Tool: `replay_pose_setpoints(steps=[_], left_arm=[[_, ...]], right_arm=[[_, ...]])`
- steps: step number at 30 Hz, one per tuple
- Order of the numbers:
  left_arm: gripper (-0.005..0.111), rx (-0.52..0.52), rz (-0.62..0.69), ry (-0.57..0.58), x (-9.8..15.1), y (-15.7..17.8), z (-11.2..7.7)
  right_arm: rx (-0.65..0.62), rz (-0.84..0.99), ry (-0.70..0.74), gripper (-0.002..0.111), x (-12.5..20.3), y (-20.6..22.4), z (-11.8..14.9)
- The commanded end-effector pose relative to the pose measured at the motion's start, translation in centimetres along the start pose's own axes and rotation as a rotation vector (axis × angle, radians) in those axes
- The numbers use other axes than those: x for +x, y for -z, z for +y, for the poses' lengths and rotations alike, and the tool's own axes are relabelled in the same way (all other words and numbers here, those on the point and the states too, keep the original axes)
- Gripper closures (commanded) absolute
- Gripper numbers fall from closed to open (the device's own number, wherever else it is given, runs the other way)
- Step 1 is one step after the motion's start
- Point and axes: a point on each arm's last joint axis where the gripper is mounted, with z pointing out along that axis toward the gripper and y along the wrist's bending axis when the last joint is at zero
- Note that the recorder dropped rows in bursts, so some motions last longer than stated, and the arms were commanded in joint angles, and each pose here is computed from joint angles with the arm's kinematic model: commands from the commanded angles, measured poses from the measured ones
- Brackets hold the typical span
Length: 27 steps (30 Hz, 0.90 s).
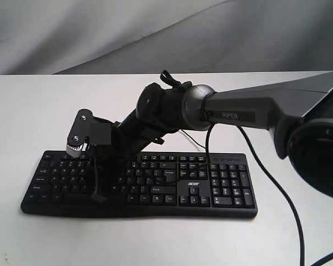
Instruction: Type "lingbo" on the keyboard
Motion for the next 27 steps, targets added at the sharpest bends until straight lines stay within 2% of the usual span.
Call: replay_pose_setpoints(steps=[1,9,13,16,22,27], left_arm=[[0.106,0.007,-0.008,0.002,0.1,0.0,0.0],[0.106,0.007,-0.008,0.002,0.1,0.0,0.0],[0.106,0.007,-0.008,0.002,0.1,0.0,0.0],[0.106,0.007,-0.008,0.002,0.1,0.0,0.0],[0.106,0.007,-0.008,0.002,0.1,0.0,0.0],[0.106,0.007,-0.008,0.002,0.1,0.0,0.0]], right_arm=[[0.005,-0.004,0.007,0.108,-0.1,-0.3,0.0],[0.001,0.008,0.003,0.108,0.5,-1.0,0.0],[0.013,-0.016,0.032,0.108,-0.9,0.8,0.1],[-0.015,-0.003,0.041,0.108,-2.0,1.6,1.1],[-0.02,0.052,0.023,0.108,-0.1,0.8,1.7],[-0.002,0.048,0.032,0.108,-0.2,0.8,1.5]])
